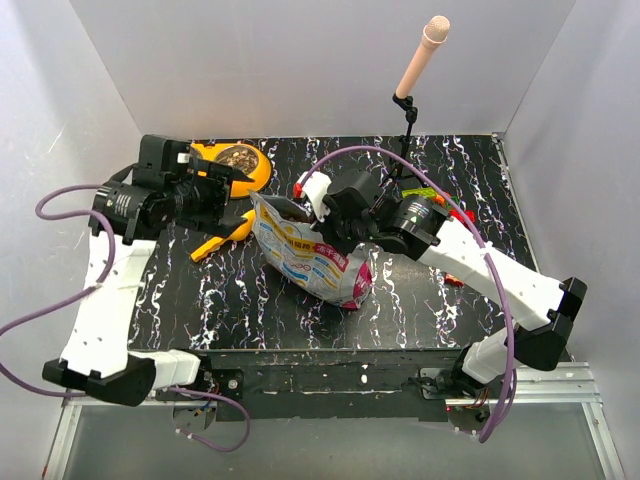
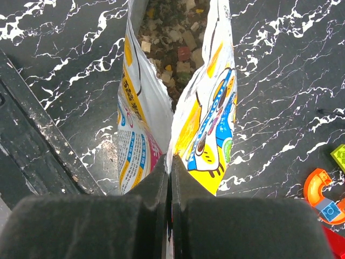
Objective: Serve the pet food
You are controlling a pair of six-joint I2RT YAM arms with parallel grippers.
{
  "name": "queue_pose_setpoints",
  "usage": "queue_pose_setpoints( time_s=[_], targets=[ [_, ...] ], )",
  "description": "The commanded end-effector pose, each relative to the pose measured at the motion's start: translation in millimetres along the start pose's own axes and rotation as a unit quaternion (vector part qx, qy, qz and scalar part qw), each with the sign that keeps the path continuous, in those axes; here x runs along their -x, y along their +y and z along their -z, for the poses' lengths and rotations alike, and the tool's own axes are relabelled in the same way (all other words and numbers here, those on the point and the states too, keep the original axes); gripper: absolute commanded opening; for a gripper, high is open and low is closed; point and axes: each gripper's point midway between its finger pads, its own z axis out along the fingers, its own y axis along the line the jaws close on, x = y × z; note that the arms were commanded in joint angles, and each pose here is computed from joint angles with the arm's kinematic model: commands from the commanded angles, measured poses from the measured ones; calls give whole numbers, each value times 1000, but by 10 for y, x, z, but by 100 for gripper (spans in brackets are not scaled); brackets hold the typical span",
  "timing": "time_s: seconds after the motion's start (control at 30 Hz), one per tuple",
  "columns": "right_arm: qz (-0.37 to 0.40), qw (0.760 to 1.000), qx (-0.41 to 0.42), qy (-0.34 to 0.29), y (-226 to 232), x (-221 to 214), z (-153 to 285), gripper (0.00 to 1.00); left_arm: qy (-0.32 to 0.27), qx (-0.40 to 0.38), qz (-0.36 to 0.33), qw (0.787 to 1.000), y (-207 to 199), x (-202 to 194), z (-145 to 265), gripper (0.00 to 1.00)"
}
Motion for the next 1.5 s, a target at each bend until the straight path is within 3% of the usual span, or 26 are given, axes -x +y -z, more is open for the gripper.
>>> queue_pose_setpoints(
  time_s=[0.0,0.07,0.27,0.43,0.83,0.97,1.03,1.1,1.13,1.2,1.43,1.47],
  targets=[
    [3,999,16,-40,32,140,287,1,72,154,36,985,617,-394,92,82],
    [3,999,21,-42,47,158,291,1,68,163,8,984,576,-546,-3,98],
    [1,999,19,-51,33,223,357,1,71,192,-16,979,620,-934,-295,98],
    [0,999,14,-49,16,217,394,1,49,211,-36,976,761,-904,-271,96],
    [4,999,8,-42,-13,174,515,1,-27,209,-111,971,1052,-560,-488,61],
    [9,999,9,-38,1,165,491,4,-6,184,-110,977,974,-666,-645,36],
    [15,999,5,-35,10,162,465,24,-6,165,-117,979,864,-675,-647,22],
    [30,999,-2,-40,34,179,426,47,-10,154,-125,980,779,-667,-610,16],
    [40,998,-9,-45,39,202,408,53,-11,148,-129,980,736,-667,-593,13],
    [58,997,-9,-51,85,230,364,56,-7,146,-127,981,704,-674,-541,3],
    [112,992,0,-60,256,406,108,53,15,133,-103,986,645,-660,-508,0],
    [112,992,-8,-54,233,407,52,52,16,129,-100,986,616,-643,-509,5]
  ],
)
